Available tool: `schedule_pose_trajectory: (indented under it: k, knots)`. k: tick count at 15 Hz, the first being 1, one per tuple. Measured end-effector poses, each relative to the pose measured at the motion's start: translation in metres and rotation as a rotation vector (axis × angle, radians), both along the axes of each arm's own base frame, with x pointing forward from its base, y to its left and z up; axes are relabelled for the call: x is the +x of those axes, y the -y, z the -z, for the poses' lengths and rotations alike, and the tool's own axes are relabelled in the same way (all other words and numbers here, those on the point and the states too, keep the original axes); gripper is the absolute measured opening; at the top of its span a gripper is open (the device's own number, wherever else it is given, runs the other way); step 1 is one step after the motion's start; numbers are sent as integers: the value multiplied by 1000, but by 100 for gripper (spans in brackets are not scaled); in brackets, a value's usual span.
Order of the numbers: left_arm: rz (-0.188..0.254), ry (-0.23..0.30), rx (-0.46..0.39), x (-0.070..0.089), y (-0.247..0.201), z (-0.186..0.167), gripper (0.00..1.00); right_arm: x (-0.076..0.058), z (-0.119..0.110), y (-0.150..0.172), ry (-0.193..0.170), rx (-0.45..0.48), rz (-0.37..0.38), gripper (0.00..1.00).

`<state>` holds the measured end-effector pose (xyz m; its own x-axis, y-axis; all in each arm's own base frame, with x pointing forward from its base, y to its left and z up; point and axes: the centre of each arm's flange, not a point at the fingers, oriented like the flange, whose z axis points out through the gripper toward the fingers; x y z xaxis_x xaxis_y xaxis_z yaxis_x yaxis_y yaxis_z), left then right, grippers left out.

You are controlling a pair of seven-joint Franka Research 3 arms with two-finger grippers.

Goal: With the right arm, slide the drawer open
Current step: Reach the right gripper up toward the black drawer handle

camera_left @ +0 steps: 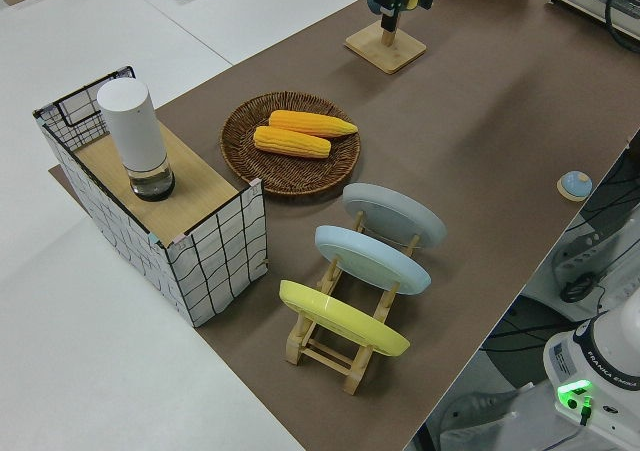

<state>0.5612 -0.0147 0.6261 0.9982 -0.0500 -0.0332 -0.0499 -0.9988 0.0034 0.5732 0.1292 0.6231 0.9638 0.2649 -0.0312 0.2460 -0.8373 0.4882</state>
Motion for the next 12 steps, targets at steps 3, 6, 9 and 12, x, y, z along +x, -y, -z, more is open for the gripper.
schedule_pose_trajectory:
  k: [3, 6, 9, 12]
  knots:
    - [0, 0, 0, 0, 0, 0, 100, 9, 18, -18, 9, -168, -49, 98]
    - [0, 0, 0, 0, 0, 0, 100, 17, 41, -28, 12, -315, -76, 98]
    - [0, 0, 0, 0, 0, 0, 100, 25, 69, -36, 37, -440, -72, 98]
    - [0, 0, 0, 0, 0, 0, 100, 32, 98, -49, 81, -572, -85, 98]
